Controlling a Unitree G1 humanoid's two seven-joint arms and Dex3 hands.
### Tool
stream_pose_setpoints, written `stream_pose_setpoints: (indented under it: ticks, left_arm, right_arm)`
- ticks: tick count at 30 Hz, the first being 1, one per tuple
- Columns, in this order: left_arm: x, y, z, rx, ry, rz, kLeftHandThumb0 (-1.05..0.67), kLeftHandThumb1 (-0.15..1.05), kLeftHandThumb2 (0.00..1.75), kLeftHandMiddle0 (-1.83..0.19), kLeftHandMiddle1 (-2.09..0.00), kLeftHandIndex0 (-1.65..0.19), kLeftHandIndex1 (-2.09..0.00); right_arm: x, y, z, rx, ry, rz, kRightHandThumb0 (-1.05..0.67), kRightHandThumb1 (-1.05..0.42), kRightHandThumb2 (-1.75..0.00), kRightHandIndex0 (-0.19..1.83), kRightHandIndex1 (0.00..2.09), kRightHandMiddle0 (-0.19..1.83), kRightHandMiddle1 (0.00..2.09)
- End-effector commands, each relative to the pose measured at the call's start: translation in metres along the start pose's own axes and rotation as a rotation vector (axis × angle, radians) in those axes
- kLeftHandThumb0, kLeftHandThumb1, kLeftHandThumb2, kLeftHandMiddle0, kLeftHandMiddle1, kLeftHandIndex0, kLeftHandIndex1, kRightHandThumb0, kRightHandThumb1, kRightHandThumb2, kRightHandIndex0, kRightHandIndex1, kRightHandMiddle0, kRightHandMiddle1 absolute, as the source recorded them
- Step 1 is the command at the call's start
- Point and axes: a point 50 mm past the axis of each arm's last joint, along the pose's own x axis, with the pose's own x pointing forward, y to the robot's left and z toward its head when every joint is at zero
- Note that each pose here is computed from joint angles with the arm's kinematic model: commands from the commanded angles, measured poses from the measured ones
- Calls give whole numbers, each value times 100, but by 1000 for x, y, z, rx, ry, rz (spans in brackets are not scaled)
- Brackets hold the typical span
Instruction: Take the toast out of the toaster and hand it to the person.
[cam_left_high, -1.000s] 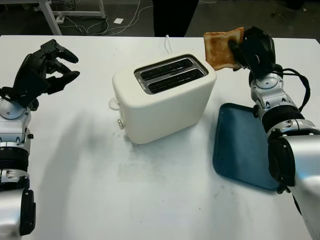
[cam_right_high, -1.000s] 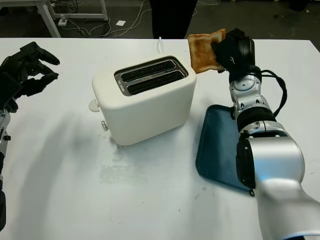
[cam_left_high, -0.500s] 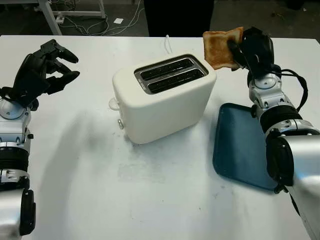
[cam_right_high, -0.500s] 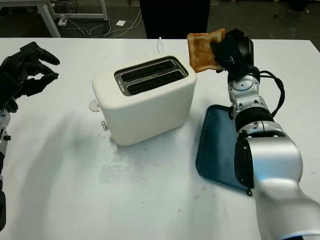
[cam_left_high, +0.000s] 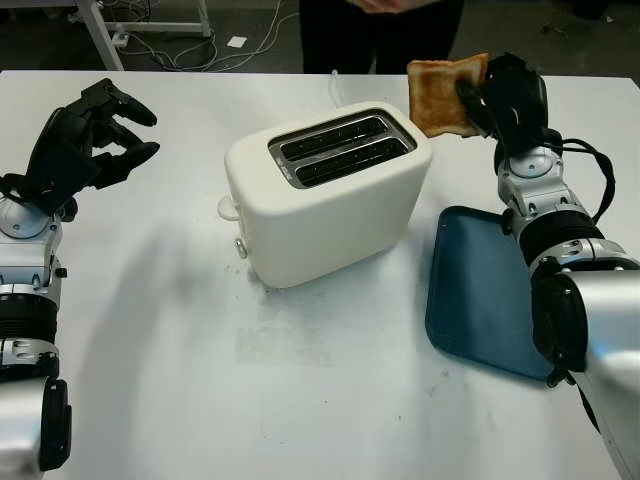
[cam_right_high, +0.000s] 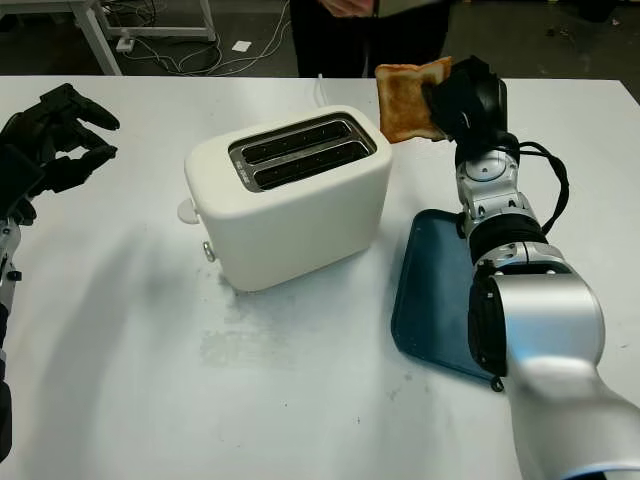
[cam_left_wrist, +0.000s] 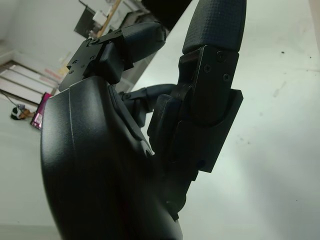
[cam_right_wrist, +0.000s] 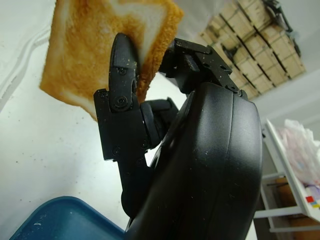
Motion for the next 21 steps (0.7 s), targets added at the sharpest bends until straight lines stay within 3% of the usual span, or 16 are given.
stream_pose_setpoints:
  ticks: [1,4,7,21]
  left_arm:
    - [3,2,6,1,-18,4,-105,92,11,-33,-151,-30,-145]
    - [3,2,6,-2,-17,3,-105,92,11,-33,-152,-30,-145]
    - [3,2,5,-2,-17,2,-105,92,11,-33,-152,-29,-144]
    - [2,2,4,4,-20,10,-105,92,12,-34,-152,-29,-145]
  right_arm:
    - [2,2,8,22,-19,-3,-9,-92,-31,52,173,44,157]
    - [2,2,8,20,-25,-1,-10,-92,-31,61,174,41,172]
    - [1,2,8,15,-26,0,-11,-92,-31,70,175,42,173]
    - [1,3,8,-5,-27,-2,-10,-92,-31,70,175,43,164]
